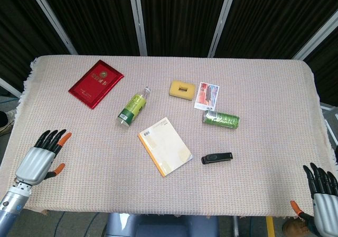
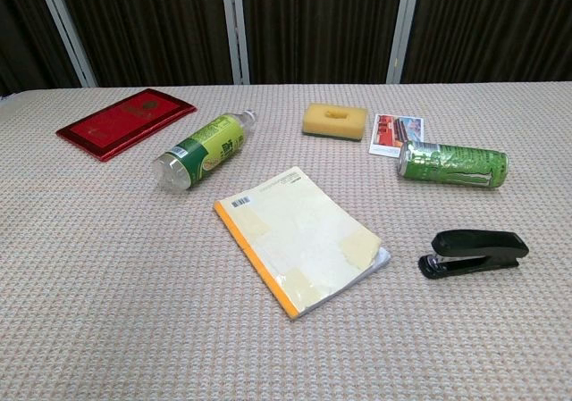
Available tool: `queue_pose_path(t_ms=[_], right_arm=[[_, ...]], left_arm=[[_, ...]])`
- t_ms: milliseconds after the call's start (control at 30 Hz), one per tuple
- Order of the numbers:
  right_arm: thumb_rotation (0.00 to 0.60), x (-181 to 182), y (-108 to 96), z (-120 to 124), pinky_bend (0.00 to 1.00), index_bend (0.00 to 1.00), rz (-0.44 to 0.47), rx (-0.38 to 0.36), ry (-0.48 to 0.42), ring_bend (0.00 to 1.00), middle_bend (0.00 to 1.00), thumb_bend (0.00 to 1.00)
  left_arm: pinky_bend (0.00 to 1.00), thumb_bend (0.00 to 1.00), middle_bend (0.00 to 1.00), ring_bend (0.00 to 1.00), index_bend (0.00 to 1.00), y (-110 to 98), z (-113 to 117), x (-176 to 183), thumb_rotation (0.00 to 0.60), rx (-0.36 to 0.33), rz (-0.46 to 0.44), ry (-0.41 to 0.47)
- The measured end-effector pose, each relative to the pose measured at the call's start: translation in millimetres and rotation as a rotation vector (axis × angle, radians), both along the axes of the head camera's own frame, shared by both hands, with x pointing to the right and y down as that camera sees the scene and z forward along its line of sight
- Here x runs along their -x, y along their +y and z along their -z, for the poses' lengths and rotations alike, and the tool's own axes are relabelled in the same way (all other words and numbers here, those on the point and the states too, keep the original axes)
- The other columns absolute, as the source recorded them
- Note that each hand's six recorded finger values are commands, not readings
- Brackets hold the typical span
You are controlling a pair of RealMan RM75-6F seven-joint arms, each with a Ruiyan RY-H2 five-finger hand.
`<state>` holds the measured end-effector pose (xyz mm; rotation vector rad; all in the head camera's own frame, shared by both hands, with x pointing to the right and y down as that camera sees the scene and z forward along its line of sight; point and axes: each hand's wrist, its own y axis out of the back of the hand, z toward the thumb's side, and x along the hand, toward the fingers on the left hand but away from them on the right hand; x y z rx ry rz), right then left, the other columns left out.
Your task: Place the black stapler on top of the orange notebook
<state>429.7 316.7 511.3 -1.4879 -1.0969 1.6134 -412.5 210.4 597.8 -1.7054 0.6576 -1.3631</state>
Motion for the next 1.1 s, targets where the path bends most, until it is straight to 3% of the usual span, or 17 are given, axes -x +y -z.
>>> queue_pose_path(t_ms=[400,567,700,900,1100], right_arm=[[0.6,3,-2,-3,0.0,0.0,0.016,0.006,-0.014,0.0,0.0,0.16],[0.6,19,-8,-7,0.05,0.08,0.085,-0.043,-0.062,0.0,0.02,0.16],[0.6,42,-16,-25,0.15,0.16,0.156,-0.035,-0.137,0.05,0.12,0.19],[0.6,82,-34,-54,0.17,0.19,0.276,-0.025,-0.224,0.07,0.15,0.22],[0.6,111,-36,-84,0.19,0.22,0.327,0.026,-0.258,0.1,0.18,0.22]], left_arm=[[0.06,0.3,0.0,0.0,0.0,0,-2,1,0.6,0.003,0.009,-0.007],[0.06,0.3,0.0,0.0,0.0,-1,4,1,0.6,-0.017,0.016,0.005],[0.06,0.3,0.0,0.0,0.0,-2,4,4,0.6,-0.023,0.025,0.009],[0.06,0.3,0.0,0.0,0.0,-8,-2,5,0.6,-0.023,0.03,0.006],[0.06,0.3,0.0,0.0,0.0,-11,-12,3,0.6,-0.003,0.024,-0.013]])
